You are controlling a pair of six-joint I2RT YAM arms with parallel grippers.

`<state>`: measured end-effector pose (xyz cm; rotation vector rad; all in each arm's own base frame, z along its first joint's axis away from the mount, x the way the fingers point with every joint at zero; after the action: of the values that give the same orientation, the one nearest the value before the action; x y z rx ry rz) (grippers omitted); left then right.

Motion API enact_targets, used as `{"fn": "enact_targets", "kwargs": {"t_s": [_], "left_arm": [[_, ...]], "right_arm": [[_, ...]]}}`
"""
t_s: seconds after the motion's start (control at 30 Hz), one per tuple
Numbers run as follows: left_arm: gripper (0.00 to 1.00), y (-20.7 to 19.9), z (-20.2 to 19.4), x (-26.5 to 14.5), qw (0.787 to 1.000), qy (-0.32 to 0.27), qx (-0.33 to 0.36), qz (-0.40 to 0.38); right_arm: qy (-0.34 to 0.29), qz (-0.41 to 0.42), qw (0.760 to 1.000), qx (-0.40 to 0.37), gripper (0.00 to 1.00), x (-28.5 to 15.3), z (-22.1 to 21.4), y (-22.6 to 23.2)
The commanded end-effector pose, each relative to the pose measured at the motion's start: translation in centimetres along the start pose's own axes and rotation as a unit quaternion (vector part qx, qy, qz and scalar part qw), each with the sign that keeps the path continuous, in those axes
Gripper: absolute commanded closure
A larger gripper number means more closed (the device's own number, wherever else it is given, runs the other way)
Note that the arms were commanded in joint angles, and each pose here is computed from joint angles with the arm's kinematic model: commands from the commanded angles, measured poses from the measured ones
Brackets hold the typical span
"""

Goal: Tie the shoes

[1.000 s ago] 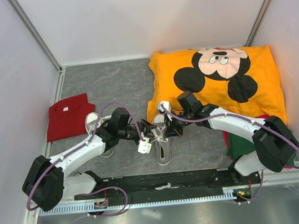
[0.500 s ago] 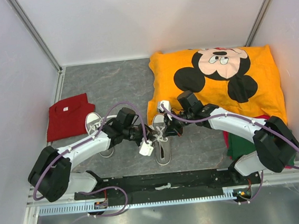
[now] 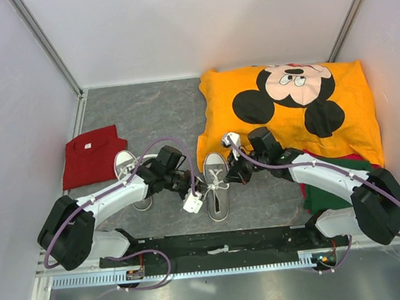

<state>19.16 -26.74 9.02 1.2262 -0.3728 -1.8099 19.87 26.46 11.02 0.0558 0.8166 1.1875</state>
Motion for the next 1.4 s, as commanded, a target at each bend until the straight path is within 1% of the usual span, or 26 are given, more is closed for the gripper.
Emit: {"fn": "enact_targets", "kwargs": {"t_s": [0.0,0.03,0.1,0.23,0.37,0.47,0.57,0.6,0.63,0.7,0.8,0.83,0.9,0.97,1.1,1.17,1.23,1.27,1.33,1.37], "left_arm": [[0.94,-0.2,1.2,0.0,0.999,-0.027,0.018,-0.004],[0.94,-0.3,1.2,0.0,0.999,-0.028,0.017,-0.005],[0.95,-0.3,1.3,0.0,0.999,-0.029,0.016,-0.005],[0.96,-0.5,1.3,0.1,0.999,-0.030,0.014,-0.006],[0.97,-0.7,1.4,0.0,0.999,-0.030,0.014,-0.007],[0.97,-0.8,1.3,0.0,0.999,-0.029,0.013,-0.008],[0.96,-0.9,1.2,0.1,1.000,-0.027,0.010,-0.009],[0.93,-0.7,1.2,0.1,1.000,-0.027,0.008,-0.006],[0.88,-0.5,1.1,0.0,1.000,-0.021,-0.001,-0.001],[0.87,-0.2,0.8,-0.3,1.000,-0.013,-0.015,0.006],[0.68,0.2,0.3,-1.3,0.999,0.006,-0.035,0.026],[0.60,0.2,0.3,-1.6,0.998,0.009,-0.058,0.033],[0.57,0.4,0.4,-2.8,0.996,0.017,-0.075,0.053],[0.56,0.1,0.5,-3.5,0.992,0.023,-0.107,0.065],[0.54,-1.0,1.6,-4.3,0.985,0.021,-0.155,0.071],[0.49,-1.4,2.2,-4.4,0.980,0.011,-0.182,0.073],[0.44,-1.6,2.3,-4.3,0.974,0.008,-0.213,0.072],[0.43,-1.7,2.2,-4.2,0.972,0.008,-0.223,0.070],[0.42,-1.3,2.5,-4.1,0.969,-0.001,-0.239,0.070],[0.42,-1.4,2.4,-3.9,0.967,-0.003,-0.246,0.066]], "right_arm": [[-0.068,-0.050,0.993,0.086,1.00,-0.7,1.9,-0.8],[-0.069,-0.055,0.991,0.100,1.00,-0.8,1.7,-0.9],[-0.094,-0.067,0.986,0.118,1.00,-1.0,2.3,-1.3],[-0.117,-0.094,0.971,0.188,1.00,-1.1,2.4,-2.3],[-0.133,-0.110,0.956,0.239,1.00,-1.5,2.4,-3.3],[-0.134,-0.107,0.952,0.253,1.00,-1.5,2.2,-3.1],[-0.130,-0.089,0.955,0.249,1.00,-1.3,2.1,-2.6],[-0.129,-0.084,0.958,0.244,1.00,-1.3,2.1,-2.4],[-0.127,-0.077,0.959,0.240,1.00,-1.3,2.1,-2.2],[-0.122,-0.078,0.962,0.233,1.00,-1.2,1.8,-2.3],[-0.117,-0.070,0.965,0.223,1.00,-1.1,1.6,-2.0],[-0.116,-0.066,0.966,0.222,1.00,-1.1,1.5,-1.9],[-0.115,-0.056,0.968,0.215,1.00,-1.1,1.5,-1.5],[-0.110,-0.052,0.973,0.197,1.00,-1.2,1.4,-1.3],[-0.091,-0.045,0.983,0.153,1.00,-1.1,0.7,-0.7],[-0.076,-0.041,0.988,0.127,0.99,-1.0,0.2,-0.3],[-0.059,-0.041,0.991,0.111,0.93,-0.9,-0.2,-0.1],[-0.041,-0.039,0.994,0.092,0.88,-0.7,-0.9,0.2],[-0.020,-0.040,0.996,0.077,0.83,-0.7,-1.5,0.3],[-0.009,-0.040,0.998,0.055,0.73,-0.7,-1.9,0.2]]}}
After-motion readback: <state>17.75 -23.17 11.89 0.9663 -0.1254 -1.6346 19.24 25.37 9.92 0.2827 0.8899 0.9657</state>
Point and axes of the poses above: each gripper's point midway between its finger pads, its own x axis out along the fingers, its own y axis along the line the jaws close on, z = x × y, the point moved 1 cm from there along -x, back along the fingers, and after that the axes turned 7 degrees about x, right-handed, at the moved point
